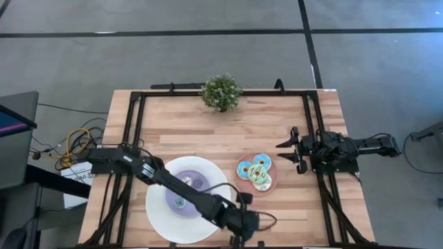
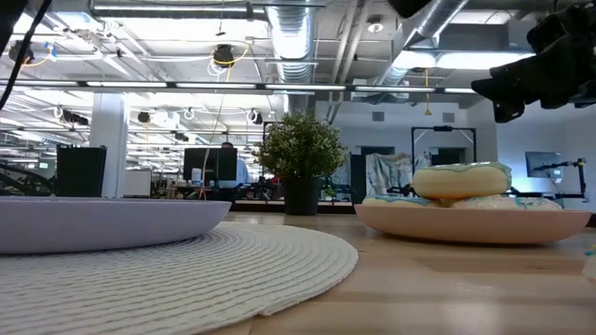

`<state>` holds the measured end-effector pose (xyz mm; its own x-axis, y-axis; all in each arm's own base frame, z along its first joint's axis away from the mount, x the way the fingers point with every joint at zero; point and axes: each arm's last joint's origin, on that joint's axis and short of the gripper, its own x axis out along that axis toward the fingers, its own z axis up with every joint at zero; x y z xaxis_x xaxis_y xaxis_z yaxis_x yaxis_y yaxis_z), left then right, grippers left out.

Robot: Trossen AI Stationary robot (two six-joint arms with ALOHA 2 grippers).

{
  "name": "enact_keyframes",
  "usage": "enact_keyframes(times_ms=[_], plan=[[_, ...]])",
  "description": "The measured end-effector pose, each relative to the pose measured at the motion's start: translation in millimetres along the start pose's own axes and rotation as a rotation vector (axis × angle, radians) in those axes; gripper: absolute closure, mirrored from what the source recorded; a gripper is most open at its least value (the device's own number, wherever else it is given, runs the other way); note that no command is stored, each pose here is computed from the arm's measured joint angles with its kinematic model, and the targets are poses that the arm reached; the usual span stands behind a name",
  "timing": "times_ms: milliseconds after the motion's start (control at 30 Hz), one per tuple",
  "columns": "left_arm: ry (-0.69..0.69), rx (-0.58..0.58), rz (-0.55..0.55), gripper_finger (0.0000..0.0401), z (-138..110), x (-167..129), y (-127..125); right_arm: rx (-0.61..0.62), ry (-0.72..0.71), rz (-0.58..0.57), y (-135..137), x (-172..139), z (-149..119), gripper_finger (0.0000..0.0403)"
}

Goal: Pick & Place donuts
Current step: Put the small green donut on the violet plate

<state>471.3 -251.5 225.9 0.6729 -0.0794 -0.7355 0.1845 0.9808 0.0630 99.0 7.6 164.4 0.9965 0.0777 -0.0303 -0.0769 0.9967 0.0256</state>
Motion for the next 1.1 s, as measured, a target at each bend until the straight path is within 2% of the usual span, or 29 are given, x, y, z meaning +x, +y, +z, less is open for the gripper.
enact_keyframes(times_ms=[133,267,367,500,667,800,933,1100], plan=[[-0.044,0.019,0.035,0.0394,4.5,10.9,-1.8,0.000,0.001,0.000,0.0,0.0,-0.1,0.0255],[-0.025,-0.011,0.027,0.0358,4.1,15.3,8.1,0.000,0.001,0.000,0.0,0.0,-0.1,0.0259],[0.006,-0.066,-0.035,0.0314,3.6,17.7,14.7,0.000,0.001,0.000,0.0,0.0,-0.1,0.0259],[0.013,-0.066,-0.092,0.0244,4.6,19.6,19.0,0.000,0.002,0.000,0.0,0.0,-0.1,0.0257],[0.020,0.009,-0.093,0.0158,3.6,19.9,19.8,0.001,0.002,0.000,0.0,0.0,-0.2,0.0255],[0.045,0.084,-0.083,0.0106,-5.6,30.9,15.4,0.001,0.002,0.000,0.0,0.0,-0.2,0.0258],[0.049,0.121,-0.102,0.0075,-14.8,48.7,10.8,0.001,-0.001,-0.001,0.0,0.0,0.1,0.0259],[0.033,0.066,-0.165,0.0065,-15.9,57.0,12.6,0.001,0.011,-0.005,-0.2,0.9,-0.8,0.0256]])
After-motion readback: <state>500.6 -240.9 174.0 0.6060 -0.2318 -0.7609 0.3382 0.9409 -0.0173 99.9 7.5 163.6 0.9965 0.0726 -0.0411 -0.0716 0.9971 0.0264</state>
